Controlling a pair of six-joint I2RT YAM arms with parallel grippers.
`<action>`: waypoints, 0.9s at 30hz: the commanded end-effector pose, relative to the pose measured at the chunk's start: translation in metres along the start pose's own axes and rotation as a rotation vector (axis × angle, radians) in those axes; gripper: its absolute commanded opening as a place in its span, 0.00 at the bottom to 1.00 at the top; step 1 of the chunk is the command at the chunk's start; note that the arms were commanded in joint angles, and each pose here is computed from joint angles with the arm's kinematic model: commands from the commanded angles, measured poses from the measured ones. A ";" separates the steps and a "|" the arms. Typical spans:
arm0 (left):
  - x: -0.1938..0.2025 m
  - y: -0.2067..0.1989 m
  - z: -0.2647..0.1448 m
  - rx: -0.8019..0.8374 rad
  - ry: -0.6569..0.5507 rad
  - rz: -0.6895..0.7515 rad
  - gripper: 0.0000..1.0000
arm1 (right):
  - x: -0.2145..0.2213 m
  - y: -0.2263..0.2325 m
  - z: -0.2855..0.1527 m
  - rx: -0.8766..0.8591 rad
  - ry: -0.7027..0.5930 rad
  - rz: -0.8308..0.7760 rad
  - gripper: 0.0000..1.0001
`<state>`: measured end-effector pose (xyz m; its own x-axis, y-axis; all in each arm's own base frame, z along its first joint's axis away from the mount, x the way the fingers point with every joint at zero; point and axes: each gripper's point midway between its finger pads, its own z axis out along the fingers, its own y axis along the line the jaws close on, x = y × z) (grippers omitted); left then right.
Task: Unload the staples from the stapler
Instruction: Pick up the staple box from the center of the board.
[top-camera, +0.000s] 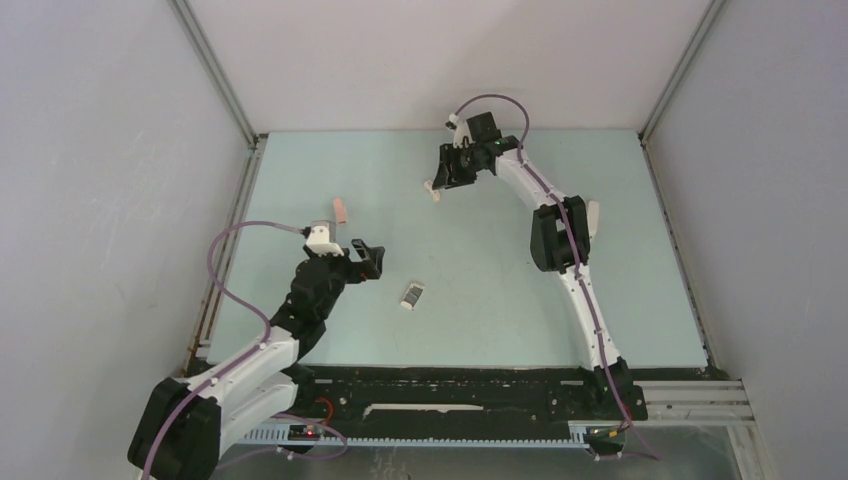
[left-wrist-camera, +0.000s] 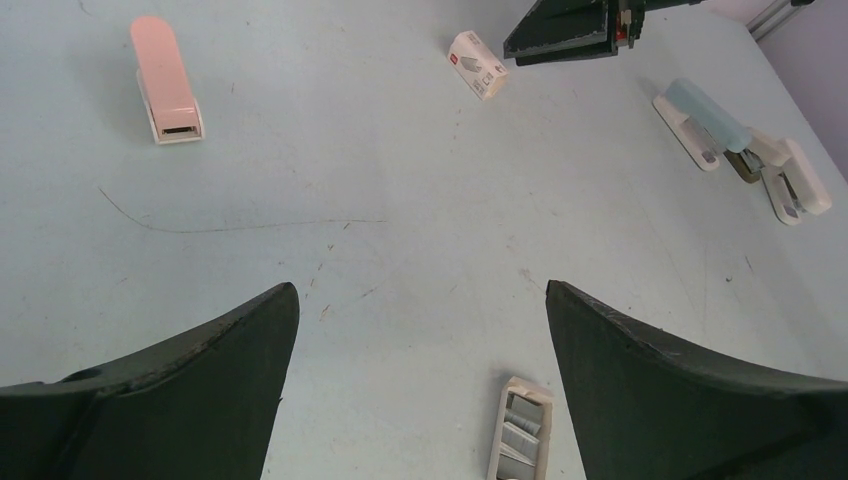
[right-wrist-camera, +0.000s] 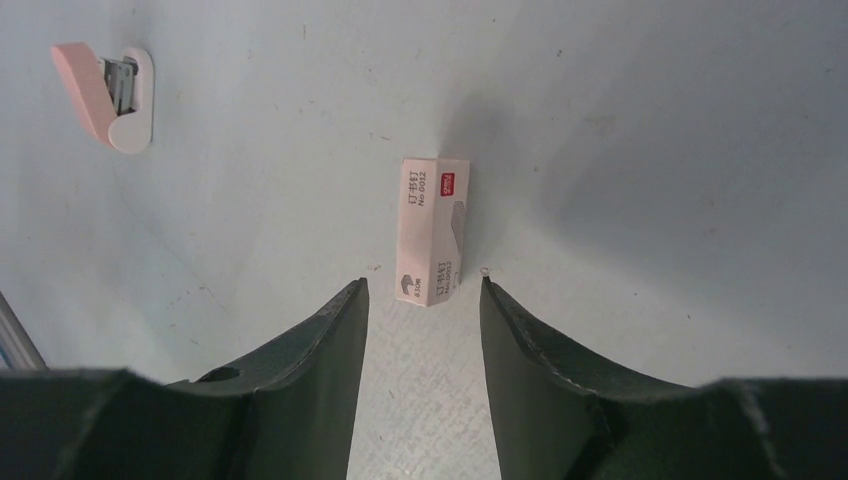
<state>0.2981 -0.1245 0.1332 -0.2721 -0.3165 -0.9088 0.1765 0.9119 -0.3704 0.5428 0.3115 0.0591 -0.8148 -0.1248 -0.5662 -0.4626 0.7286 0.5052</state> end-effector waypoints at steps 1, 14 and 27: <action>-0.004 0.004 0.001 -0.015 -0.025 -0.002 0.99 | -0.019 0.011 -0.007 -0.055 -0.041 -0.010 0.53; -0.009 -0.002 0.004 0.001 -0.023 -0.013 0.99 | -0.015 0.006 -0.012 -0.113 -0.022 -0.039 0.50; -0.045 -0.077 0.072 0.224 0.088 -0.271 0.92 | -0.027 0.019 -0.036 -0.244 -0.042 -0.018 0.52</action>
<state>0.3349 -0.1759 0.1273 -0.4550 -0.3943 -0.7984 0.1970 0.8298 -0.5221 0.5410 0.3048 0.0718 -0.8230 -0.1210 -0.5550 -0.5021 0.6119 0.6112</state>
